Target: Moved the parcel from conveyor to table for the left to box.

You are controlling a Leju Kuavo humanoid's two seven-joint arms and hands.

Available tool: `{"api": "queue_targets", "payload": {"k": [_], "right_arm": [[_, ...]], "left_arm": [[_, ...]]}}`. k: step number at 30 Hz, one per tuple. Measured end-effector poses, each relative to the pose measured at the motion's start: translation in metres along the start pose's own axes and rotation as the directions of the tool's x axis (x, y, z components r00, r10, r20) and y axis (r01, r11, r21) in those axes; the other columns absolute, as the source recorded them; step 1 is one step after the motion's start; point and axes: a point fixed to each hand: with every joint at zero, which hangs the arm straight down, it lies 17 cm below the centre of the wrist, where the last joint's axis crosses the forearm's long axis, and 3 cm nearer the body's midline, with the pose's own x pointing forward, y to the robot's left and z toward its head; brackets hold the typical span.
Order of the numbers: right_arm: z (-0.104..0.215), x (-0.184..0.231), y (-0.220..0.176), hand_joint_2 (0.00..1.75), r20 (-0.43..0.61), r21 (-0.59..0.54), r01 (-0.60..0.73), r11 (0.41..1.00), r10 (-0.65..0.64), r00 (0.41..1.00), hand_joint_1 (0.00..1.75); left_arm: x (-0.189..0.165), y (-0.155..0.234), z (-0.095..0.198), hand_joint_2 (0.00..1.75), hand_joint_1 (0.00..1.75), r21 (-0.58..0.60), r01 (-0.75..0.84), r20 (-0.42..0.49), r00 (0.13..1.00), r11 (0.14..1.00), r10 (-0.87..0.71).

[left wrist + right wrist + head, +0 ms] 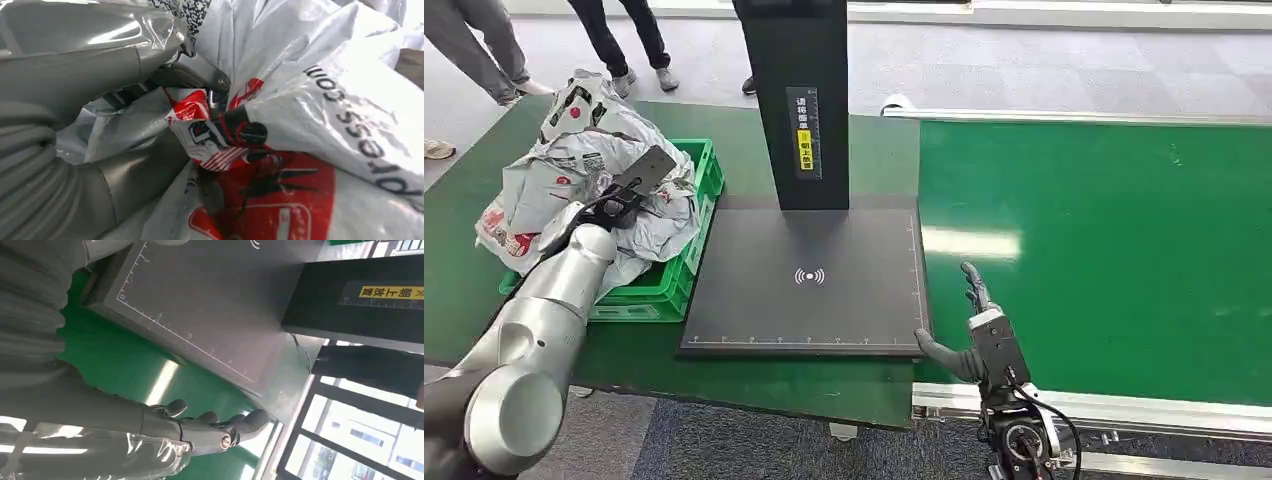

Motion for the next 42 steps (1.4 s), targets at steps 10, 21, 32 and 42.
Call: {"api": "queue_targets", "payload": {"k": [10, 21, 32, 42], "right_arm": [[0.0, 0.0, 0.0, 1.75, 0.0, 0.0, 0.0, 1.0, 0.0, 1.0, 0.0], [0.002, 0.002, 0.004, 1.75, -0.001, 0.013, -0.002, 1.0, 0.002, 1.0, 0.0], [-0.001, 0.005, 0.006, 1.75, 0.03, -0.013, 0.033, 0.999, -0.032, 0.999, 0.0], [-0.003, -0.001, 0.01, 1.75, 0.031, -0.018, 0.046, 0.999, -0.045, 0.998, 0.0]], "left_arm": [[-0.002, -0.005, 0.001, 1.75, 1.75, -0.021, 0.004, -0.009, 1.0, 1.0, -0.005], [-0.013, 0.039, 0.003, 0.0, 0.0, 0.31, 0.021, -0.033, 0.999, 0.95, -0.011], [0.045, 0.143, 0.092, 0.0, 0.0, 0.779, -0.168, 0.39, 0.884, 0.604, -0.258], [0.018, 0.175, 0.133, 0.0, 0.0, 0.849, -0.279, 0.413, 0.88, 0.449, -0.234]]}}
